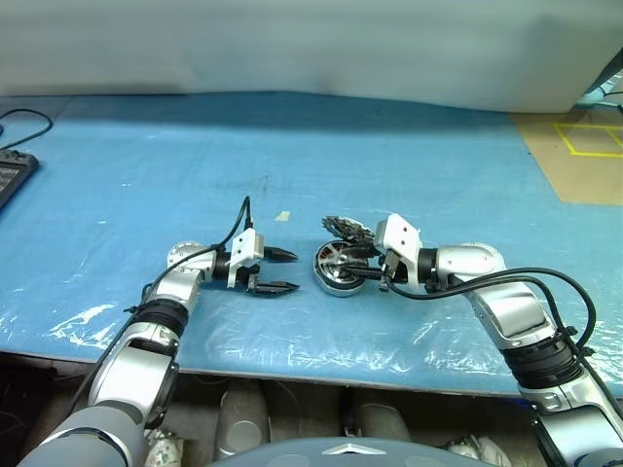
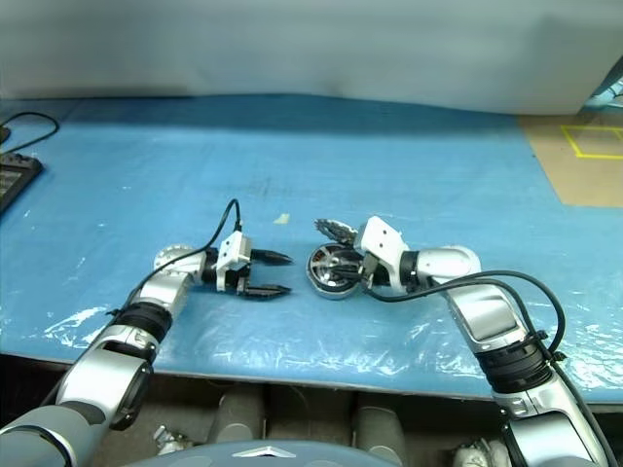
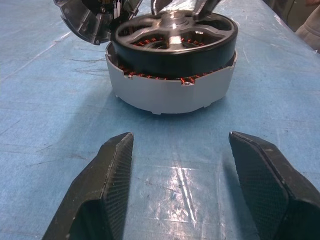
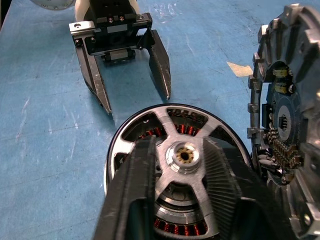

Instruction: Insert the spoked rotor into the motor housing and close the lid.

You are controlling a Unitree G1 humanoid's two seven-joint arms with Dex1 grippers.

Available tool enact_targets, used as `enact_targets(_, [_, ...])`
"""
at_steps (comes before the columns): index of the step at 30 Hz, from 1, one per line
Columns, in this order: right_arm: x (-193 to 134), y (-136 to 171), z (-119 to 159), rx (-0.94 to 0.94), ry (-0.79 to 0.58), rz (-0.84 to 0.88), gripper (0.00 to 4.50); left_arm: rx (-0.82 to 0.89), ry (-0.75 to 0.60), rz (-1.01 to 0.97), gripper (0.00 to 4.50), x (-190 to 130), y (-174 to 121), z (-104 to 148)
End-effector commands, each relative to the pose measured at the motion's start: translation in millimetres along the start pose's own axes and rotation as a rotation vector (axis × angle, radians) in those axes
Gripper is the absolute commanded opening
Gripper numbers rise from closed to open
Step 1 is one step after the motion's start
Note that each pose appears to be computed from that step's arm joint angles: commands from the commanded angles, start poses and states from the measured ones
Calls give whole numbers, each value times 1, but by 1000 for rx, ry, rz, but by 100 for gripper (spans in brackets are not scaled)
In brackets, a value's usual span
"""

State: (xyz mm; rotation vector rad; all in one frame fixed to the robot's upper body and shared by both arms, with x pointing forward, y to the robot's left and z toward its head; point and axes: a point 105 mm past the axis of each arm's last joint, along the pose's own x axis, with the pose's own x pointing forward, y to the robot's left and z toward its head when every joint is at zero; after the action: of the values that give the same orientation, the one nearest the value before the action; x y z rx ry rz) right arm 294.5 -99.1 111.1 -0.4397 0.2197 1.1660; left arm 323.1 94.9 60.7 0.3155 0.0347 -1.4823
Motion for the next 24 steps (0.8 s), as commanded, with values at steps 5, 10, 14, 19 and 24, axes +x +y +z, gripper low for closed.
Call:
enact_targets(5, [-2,2,21,2,-89,27,417,36,-14,22,321,-2,6,7])
enact_targets(10, [-1,7,19,47,-102,59,449,40,-13,26,321,-2,6,7])
enact_targets(14, [2,7,13,76,-97,59,355,42,-17,30,321,-3,7,8])
enact_targets(19, [3,8,12,93,-105,64,179,42,-19,35,321,-4,8,8])
enact_targets(24, [6,3,6,103,-83,23,14,45,-17,38,321,-3,8,8])
